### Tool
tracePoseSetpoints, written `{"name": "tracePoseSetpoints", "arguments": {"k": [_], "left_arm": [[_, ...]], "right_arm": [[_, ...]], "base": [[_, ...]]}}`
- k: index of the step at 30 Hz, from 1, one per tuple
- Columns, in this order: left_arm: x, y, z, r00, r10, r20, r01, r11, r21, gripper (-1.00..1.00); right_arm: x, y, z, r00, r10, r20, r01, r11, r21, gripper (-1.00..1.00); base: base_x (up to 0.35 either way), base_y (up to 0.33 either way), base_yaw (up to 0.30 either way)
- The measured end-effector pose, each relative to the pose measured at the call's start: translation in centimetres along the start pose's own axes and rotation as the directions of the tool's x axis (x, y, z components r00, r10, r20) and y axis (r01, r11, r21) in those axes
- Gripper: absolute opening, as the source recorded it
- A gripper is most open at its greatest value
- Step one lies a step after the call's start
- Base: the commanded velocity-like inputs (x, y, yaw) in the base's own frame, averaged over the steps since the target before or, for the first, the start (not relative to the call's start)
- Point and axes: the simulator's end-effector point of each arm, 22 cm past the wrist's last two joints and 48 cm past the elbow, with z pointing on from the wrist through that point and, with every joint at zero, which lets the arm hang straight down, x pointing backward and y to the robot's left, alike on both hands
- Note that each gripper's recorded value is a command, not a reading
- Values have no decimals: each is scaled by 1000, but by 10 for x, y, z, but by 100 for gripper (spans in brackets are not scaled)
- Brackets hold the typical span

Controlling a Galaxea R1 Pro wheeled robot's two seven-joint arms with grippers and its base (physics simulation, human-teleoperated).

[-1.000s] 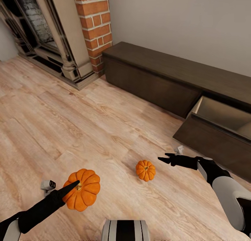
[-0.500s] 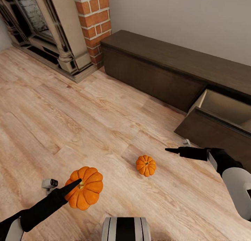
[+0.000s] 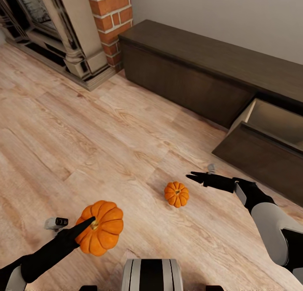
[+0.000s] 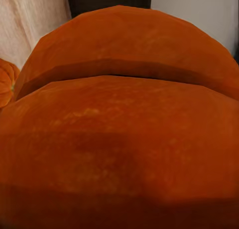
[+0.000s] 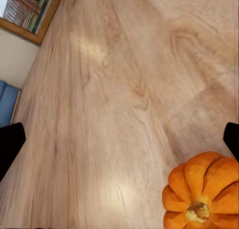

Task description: Place each of the two pumpkins and all three candles from the living room inside a cabinet in the living room (use any cabinet), then make sure every cabinet is closed, and position the cauldron so it is next to a table in the living room.

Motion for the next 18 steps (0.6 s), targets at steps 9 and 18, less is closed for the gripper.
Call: {"name": "tracePoseSetpoints", "arguments": {"k": [9, 18], "left_arm": [[14, 13, 5, 999, -30, -35, 30, 1000, -5, -100], [18, 29, 3, 997, -59, -40, 58, 998, -29, -100]], "right_arm": [[10, -29, -14, 999, 46, -2, -46, 998, 53, 100], [33, -56, -15, 991, 129, -28, -125, 985, 115, 100]], "base": [[0, 0, 0], [0, 0, 0]]}}
